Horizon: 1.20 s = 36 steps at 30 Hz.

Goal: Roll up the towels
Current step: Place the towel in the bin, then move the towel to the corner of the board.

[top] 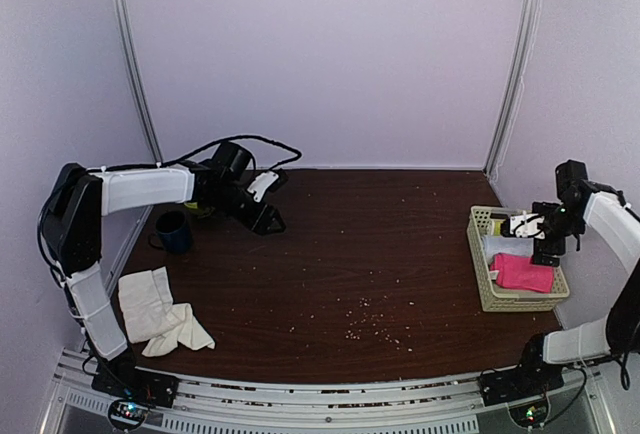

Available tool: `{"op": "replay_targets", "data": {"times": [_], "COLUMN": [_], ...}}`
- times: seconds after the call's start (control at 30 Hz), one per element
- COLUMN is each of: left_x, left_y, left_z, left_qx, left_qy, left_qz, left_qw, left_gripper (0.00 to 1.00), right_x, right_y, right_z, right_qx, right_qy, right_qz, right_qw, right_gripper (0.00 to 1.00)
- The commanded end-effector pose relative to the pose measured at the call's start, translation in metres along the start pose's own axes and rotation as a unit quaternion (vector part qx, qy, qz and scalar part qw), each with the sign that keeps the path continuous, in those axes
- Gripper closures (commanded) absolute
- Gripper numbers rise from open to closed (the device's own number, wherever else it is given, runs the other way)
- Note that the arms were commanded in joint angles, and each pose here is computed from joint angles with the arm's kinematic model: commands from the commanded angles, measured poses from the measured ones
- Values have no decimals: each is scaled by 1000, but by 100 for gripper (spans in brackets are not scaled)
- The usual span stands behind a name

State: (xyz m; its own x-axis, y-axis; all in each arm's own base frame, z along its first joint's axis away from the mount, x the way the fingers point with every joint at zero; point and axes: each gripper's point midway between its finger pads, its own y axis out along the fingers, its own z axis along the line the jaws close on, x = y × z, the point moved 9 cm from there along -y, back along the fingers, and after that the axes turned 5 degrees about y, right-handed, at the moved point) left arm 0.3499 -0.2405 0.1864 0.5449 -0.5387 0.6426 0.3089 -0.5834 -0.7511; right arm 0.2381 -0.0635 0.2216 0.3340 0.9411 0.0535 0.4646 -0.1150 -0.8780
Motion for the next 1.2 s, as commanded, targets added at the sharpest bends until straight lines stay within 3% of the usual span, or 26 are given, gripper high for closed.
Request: {"op": "replay_targets", "data": {"times": [0.0, 0.2, 0.37, 0.47, 0.67, 0.9, 1.03, 1.17], "left_x": [9, -6, -36, -60, -105, -159, -178, -189], "left_y": [-23, -50, -67, -71, -85, -98, -88, -80], "left_z": [7, 8, 3, 0, -5, 10, 23, 35], "left_qx": [61, 139, 178, 200, 260, 407, 427, 426], "left_qy": [-35, -94, -143, -174, -252, -274, -289, -306], "left_qz": [-23, 9, 62, 107, 207, 325, 354, 353], "left_qw": [997, 986, 972, 958, 909, 808, 781, 775], "left_gripper": [48, 47, 45, 45, 51, 59, 67, 64], "right_x": [38, 122, 180, 211, 266, 280, 279, 277], "right_y": [-26, -51, -61, -60, -33, -7, -6, -3], "right_z": [-15, -24, -25, -35, -2, 31, 39, 43], "right_qx": [19, 51, 59, 96, 185, 252, 274, 280], "right_qy": [66, 126, 188, 223, 184, 157, 150, 147], "right_qz": [-95, -231, -351, -393, -395, -365, -375, -372], "right_qw": [993, 964, 915, 887, 881, 882, 873, 873], "right_gripper": [0, 0, 0, 0, 0, 12, 13, 13]}}
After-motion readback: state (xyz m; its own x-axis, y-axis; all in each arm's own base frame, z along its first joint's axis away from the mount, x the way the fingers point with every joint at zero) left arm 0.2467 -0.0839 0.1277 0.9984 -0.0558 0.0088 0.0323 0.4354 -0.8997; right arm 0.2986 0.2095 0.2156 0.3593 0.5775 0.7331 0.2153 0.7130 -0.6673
